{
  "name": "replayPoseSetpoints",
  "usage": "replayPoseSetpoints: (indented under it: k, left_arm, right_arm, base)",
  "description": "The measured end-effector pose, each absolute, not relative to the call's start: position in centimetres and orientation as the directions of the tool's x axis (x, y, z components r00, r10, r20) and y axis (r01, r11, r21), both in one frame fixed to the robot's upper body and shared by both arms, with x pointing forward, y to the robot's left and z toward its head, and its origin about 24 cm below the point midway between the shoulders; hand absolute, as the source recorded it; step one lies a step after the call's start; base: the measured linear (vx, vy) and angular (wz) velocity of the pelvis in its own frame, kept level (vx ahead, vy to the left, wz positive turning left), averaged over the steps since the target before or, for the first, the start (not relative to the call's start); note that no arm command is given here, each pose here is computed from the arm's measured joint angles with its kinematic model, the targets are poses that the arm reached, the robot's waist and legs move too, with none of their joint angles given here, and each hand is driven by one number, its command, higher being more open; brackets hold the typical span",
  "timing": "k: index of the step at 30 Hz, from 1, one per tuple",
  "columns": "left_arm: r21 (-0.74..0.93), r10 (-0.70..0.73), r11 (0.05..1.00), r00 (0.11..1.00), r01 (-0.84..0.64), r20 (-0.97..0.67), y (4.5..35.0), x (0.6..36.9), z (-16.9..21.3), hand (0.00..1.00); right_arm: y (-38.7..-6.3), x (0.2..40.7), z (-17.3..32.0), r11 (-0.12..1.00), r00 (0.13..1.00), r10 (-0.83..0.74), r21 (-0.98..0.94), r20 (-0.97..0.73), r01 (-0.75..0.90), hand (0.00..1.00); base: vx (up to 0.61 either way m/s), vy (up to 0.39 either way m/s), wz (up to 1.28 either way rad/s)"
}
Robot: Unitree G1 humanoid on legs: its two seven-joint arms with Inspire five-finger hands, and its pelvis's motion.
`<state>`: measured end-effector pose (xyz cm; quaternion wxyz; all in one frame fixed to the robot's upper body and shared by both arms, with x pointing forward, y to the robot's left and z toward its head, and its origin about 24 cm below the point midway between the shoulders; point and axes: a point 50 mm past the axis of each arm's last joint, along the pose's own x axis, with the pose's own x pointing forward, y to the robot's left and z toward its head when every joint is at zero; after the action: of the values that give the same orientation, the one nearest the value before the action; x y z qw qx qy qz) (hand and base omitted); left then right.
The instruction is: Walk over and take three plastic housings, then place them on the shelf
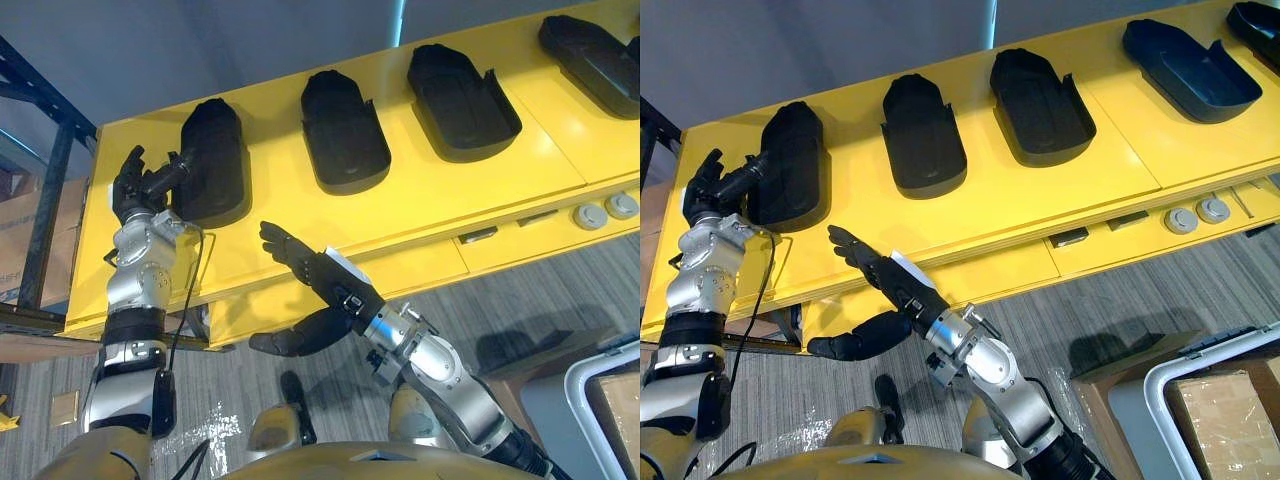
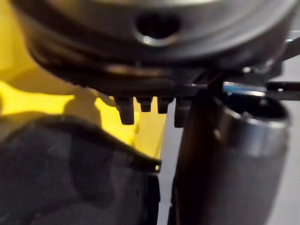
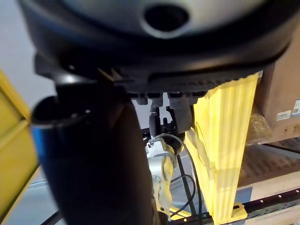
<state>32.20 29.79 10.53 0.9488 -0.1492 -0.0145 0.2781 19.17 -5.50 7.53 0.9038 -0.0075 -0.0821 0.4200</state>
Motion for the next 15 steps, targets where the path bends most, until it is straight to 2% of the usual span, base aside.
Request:
replayPoseSetpoints:
  k: [5, 7, 11, 13, 15]
  left_arm:
    - [-0.168, 0.622, 0.761, 0.778, -0.627, -0.083, 31.0, 30.4, 8.7, 1.0]
    - [-0.091, 0.688, 0.715, 0.721, -0.693, -0.082, 32.0, 29.4, 8.1, 1.0]
    - [-0.095, 0.748, 0.658, 0.663, -0.747, -0.031, 33.3, 28.5, 8.8, 1.0]
    - [-0.124, 0.74, 0.672, 0.669, -0.73, 0.071, 33.2, 27.5, 10.4, 1.0]
    - [-0.161, 0.663, 0.746, 0.7, -0.646, 0.266, 31.7, 25.6, 13.0, 1.0]
  right_arm:
    - [-5.6, 19.1, 7.2, 0.669, 0.657, 0.741, -0.068, 0.142, -0.74, 1.0]
    - [-5.6, 19.2, 7.2, 0.692, 0.678, 0.718, -0.055, 0.158, -0.72, 1.0]
    - [-5.7, 19.0, 7.3, 0.738, 0.721, 0.665, -0.021, 0.195, -0.674, 1.0]
    - [-5.8, 18.9, 7.4, 0.757, 0.738, 0.64, -0.013, 0.213, -0.653, 1.0]
    - [-6.5, 18.9, 7.5, 0.793, 0.768, 0.595, -0.016, 0.237, -0.609, 1.0]
  base:
    - [0.04, 0.0, 0.14]
    - [0.05, 0.008, 0.05]
    - [0.01, 0.004, 0.04]
    - [0.0, 0.005, -0.04]
    - [0.0, 0.005, -0.02]
